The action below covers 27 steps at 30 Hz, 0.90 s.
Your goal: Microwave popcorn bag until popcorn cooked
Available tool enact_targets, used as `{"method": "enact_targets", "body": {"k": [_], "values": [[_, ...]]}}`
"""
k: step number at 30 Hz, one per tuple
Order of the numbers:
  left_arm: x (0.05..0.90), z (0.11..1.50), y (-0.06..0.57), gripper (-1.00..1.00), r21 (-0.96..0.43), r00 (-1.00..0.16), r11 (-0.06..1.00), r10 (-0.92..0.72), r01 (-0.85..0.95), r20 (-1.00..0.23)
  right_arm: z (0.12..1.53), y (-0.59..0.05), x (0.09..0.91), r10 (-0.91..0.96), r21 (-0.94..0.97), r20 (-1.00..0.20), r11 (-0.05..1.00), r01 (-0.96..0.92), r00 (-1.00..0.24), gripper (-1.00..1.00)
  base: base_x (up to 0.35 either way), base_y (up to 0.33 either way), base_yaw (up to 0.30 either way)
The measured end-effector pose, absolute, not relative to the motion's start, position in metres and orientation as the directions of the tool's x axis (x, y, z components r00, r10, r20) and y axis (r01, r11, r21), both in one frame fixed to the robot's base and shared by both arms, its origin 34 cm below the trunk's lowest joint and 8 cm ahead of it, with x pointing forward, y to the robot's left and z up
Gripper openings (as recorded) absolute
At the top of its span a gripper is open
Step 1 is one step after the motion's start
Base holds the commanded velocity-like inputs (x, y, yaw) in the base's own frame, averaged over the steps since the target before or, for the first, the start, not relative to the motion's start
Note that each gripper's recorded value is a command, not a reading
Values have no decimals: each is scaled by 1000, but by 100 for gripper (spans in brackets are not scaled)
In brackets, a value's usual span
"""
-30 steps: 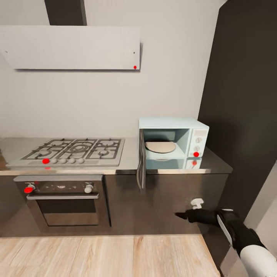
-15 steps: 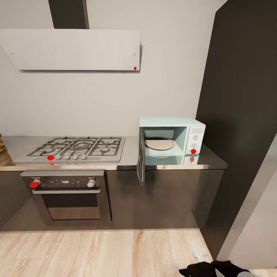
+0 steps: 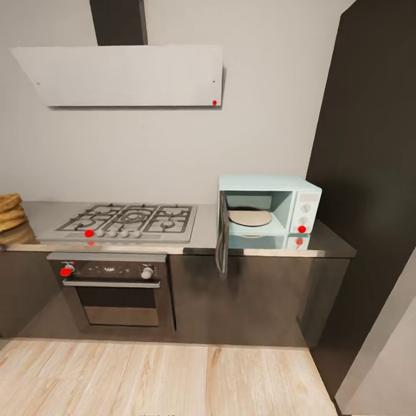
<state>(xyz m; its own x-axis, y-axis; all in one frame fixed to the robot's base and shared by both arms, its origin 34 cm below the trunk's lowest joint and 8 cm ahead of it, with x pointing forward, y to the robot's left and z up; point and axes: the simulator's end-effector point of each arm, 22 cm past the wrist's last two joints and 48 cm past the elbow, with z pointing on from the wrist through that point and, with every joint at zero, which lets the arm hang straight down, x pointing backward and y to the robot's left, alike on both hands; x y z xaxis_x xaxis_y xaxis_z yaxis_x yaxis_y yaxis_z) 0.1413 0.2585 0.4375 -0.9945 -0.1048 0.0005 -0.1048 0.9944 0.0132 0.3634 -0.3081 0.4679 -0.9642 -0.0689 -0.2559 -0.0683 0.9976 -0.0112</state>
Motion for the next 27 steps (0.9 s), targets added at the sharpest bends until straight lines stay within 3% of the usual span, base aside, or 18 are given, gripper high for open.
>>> {"method": "enact_targets", "body": {"k": [13,27], "values": [[142,438,258,100,12,-994,994,-105,-105,-3,469,-336,362,-66,-153,-253,988,-28,-965,100,0,0,278],[145,438,257,100,11,-994,994,-106,-106,-11,470,-332,363,-77,-160,-254,987,-36,-964,100,0,0,278]]}}
